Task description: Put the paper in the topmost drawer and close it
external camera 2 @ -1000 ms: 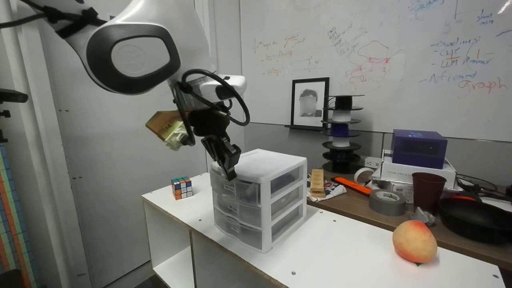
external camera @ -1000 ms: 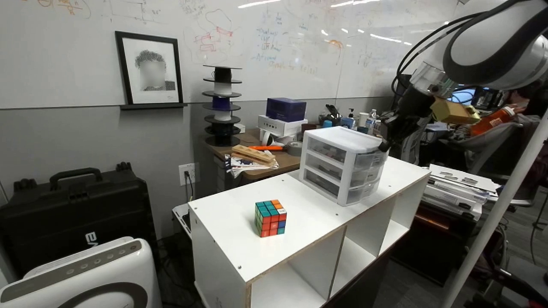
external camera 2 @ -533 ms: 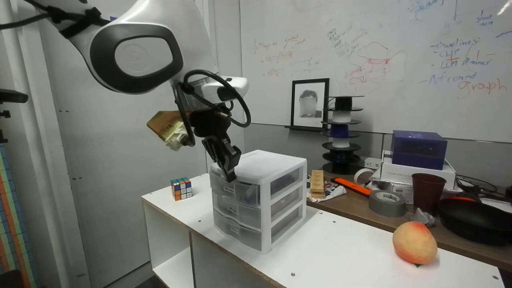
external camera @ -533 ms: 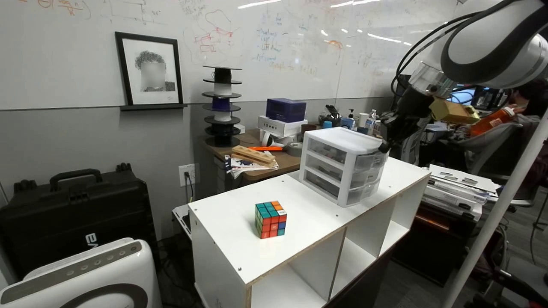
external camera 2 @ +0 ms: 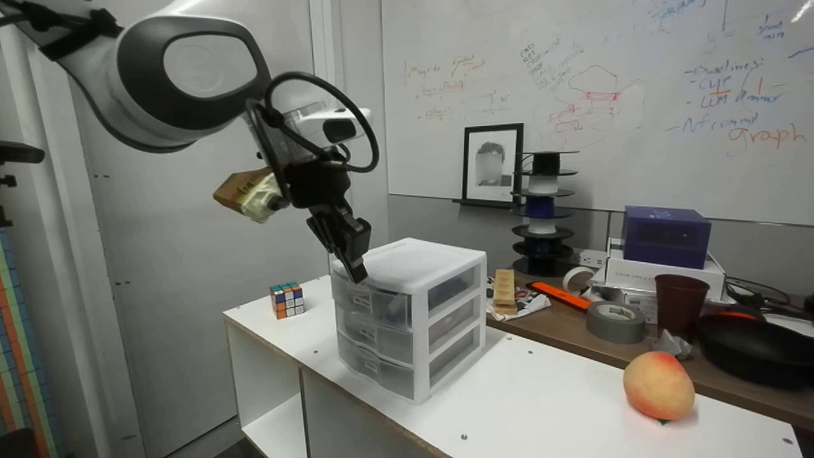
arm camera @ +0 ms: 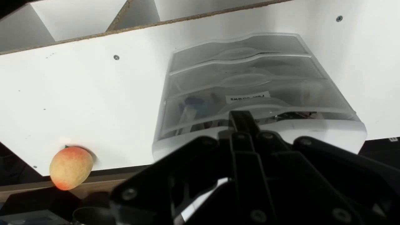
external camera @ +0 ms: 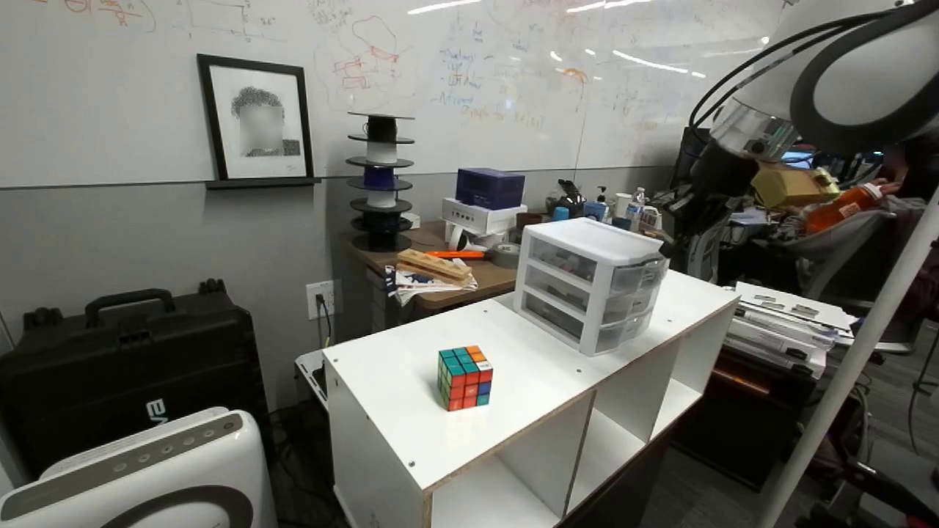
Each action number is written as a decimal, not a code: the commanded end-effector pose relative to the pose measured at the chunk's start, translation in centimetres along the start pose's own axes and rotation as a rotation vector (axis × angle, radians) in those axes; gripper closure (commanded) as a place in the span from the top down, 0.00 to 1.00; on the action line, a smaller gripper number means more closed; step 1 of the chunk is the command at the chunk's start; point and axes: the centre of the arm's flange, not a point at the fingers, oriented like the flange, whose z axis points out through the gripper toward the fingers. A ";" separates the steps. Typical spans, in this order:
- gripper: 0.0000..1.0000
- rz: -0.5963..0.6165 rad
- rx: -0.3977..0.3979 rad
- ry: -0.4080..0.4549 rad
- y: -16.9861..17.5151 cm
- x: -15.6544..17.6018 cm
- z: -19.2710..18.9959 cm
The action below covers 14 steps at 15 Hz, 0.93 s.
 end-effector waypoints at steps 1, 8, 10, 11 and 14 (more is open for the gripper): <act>0.02 -0.001 -0.016 0.042 -1.3 -3.5 -4.6; 0.22 -0.028 0.045 -0.042 -2.8 -5.9 -4.4; 0.39 -0.041 0.062 -0.046 -3.4 -5.8 -5.3; 0.41 -0.043 0.064 -0.047 -3.5 -5.8 -5.4; 0.41 -0.045 0.065 -0.048 -3.5 -5.8 -5.4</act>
